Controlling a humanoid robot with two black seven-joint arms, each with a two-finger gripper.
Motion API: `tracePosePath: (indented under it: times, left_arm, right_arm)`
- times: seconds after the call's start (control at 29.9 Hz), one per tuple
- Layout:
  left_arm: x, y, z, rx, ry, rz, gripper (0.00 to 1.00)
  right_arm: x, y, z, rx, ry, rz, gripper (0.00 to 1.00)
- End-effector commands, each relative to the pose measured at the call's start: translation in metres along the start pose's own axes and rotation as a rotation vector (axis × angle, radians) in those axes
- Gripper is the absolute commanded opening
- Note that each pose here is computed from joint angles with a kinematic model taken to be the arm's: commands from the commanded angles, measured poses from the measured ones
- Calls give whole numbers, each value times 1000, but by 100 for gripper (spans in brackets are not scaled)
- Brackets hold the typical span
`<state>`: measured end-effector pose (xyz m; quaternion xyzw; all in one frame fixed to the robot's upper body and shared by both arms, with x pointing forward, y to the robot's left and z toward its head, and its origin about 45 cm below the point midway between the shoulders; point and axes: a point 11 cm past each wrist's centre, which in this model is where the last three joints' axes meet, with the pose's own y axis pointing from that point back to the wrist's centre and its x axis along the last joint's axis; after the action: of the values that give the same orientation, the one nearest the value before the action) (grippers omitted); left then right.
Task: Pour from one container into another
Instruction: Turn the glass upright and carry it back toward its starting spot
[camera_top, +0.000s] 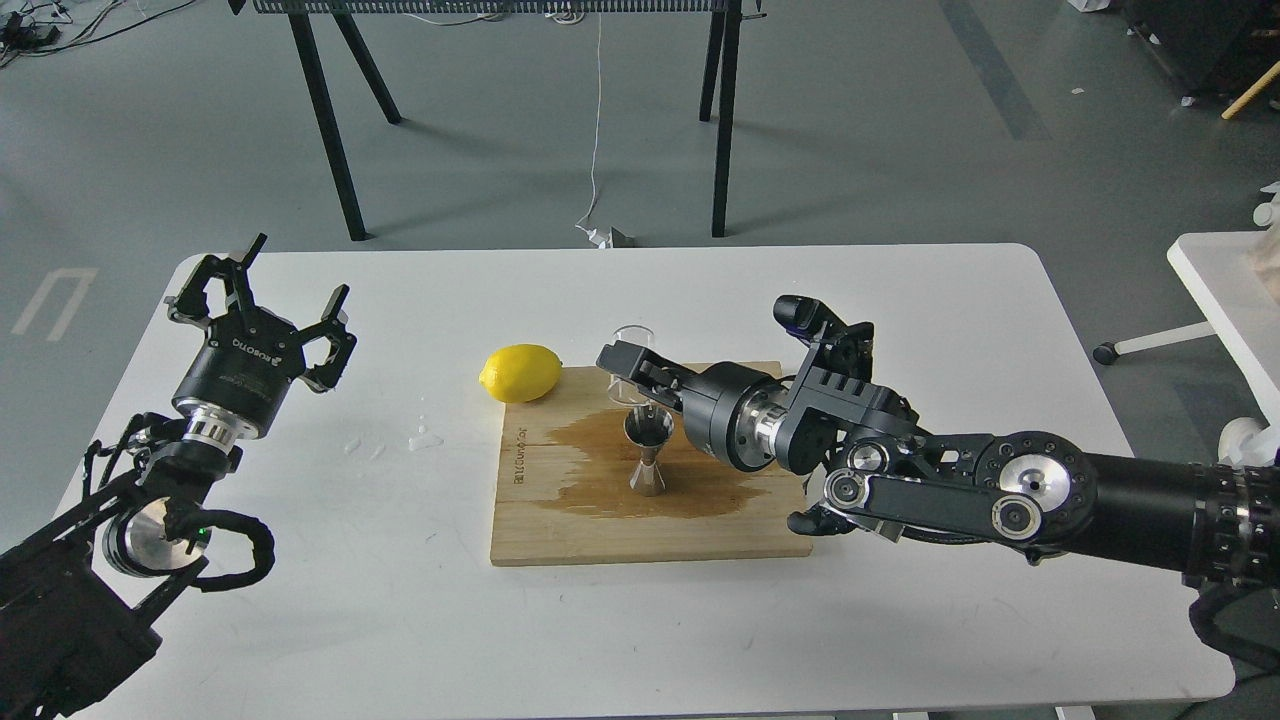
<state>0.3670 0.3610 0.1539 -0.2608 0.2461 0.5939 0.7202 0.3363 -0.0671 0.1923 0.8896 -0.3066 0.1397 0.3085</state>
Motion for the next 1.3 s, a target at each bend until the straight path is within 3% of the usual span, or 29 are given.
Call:
tracePosePath:
  times: [0.0,0.3,0.57,0.87,1.14,1.27]
  left_arm:
    - [0,0,0,-1,2,0,88]
    - [0,0,0,0,0,0,88]
    - [0,0,2,-2,-2,0,88]
    - [0,-1,2,-4,-2,-1,88]
    - [-1,-1,2,-4,0,-2,88]
    - [-2,-1,2,-4,1,-5,88]
  right_arm:
    - [-2,0,2,-3,14,-5,42]
    - [9,1,-9,21,-39,30,42]
    - [49,14,-20,87,-454,120,41]
    - [89,56,59,160,-1108,361,41]
    - [103,99,125,262,-1613,553,41]
    - [98,113,161,251,-1791,628,41]
